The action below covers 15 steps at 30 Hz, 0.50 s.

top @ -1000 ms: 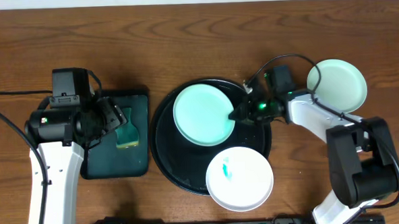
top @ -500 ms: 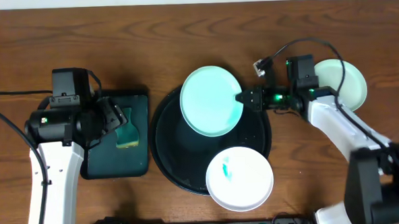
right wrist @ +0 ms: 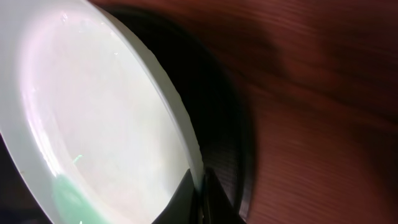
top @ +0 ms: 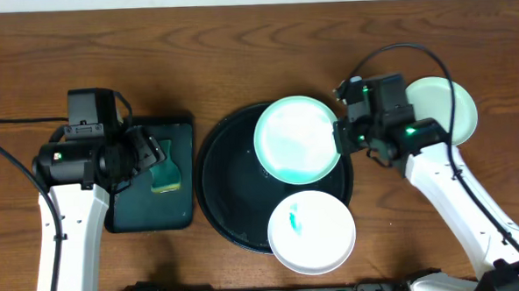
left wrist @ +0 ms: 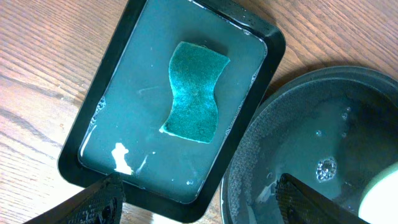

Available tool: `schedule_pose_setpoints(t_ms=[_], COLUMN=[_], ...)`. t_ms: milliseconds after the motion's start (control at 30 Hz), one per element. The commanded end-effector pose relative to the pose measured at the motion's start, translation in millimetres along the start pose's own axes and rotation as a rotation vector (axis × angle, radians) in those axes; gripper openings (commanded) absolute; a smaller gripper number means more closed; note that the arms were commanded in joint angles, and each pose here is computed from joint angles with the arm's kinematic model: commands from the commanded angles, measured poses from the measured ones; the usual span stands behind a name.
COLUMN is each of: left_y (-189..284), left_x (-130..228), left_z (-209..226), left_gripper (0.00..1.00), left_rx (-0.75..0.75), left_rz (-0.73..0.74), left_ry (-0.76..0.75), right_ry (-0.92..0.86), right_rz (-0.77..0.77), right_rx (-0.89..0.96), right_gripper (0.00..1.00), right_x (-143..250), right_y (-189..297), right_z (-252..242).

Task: Clean dirty plates on tray and stack at the side
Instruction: 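Lift the scrubbed plate off the tray with the right gripper, then carry the plate over the round tray toward the right side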

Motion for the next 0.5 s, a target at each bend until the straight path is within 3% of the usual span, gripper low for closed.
schedule_pose_setpoints(t_ms=[0, 200, 467], left_y=[-2, -3, -3], left_x=[1, 1, 1], left_z=[2, 2, 2], left_gripper=[0.79, 0.79, 0.79], left_rx=[-0.006, -0.007, -0.008], left_rz=[0.007, 0.010, 0.010], left_ry=[0.011, 0.011, 0.011], right_ry=[0.138, 0.327, 0.674], right_rz=[-0.032, -0.082, -0.163], right_rx=[0.305, 0.518, 0.931], right_gripper=[0.02, 0.01, 0.01], right_x=[-13, -33, -66], right_y=[16, 41, 99], right_z=[-16, 3, 29])
Point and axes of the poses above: each gripper's point midway between its finger pads, its own y axis back along the fingers, its own z axis along the line the jaws close on, x = y × z, the point moved 1 cm from there along y, back along the fingers
